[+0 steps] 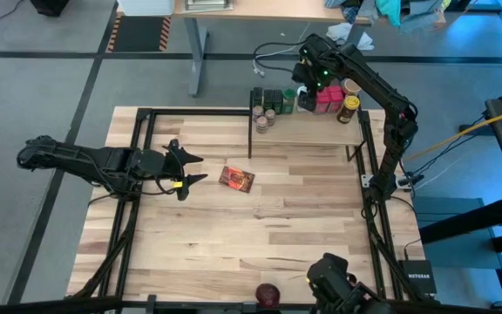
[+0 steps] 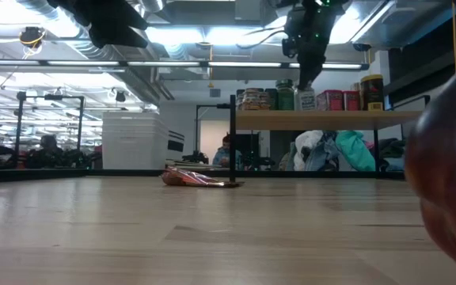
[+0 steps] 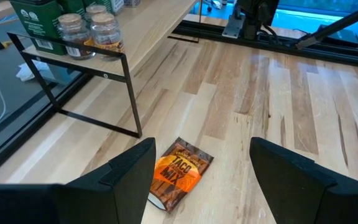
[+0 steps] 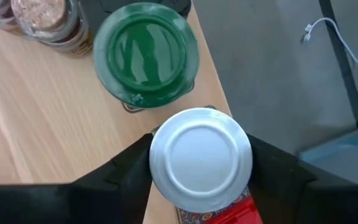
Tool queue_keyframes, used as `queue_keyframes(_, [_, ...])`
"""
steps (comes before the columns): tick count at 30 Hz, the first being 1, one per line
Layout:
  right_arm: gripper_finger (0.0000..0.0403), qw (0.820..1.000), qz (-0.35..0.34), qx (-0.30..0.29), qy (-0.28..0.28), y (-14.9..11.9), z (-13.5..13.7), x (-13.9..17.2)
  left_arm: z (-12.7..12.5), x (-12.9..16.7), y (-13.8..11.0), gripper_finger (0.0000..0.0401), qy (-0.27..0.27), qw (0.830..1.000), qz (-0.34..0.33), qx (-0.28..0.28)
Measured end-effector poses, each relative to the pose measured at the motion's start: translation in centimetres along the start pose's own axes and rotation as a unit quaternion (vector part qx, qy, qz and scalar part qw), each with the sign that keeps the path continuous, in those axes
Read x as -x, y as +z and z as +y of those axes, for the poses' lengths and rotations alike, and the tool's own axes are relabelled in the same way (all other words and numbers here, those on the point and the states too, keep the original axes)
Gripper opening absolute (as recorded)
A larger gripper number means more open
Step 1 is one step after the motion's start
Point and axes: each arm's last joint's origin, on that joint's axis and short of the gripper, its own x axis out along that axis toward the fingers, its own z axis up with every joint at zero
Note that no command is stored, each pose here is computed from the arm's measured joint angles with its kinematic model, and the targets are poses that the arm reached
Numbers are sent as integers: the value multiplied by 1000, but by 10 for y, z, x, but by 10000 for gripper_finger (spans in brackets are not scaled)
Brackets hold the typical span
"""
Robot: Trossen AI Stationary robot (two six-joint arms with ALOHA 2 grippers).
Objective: Shelf spices
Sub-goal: Put the white seasoning can on the shelf
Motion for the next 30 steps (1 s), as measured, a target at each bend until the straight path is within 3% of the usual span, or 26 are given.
queue_keyframes(30, [241,1000,-10,-7,9,1,0,-2,0,0,0,255,-9,1000,2,0])
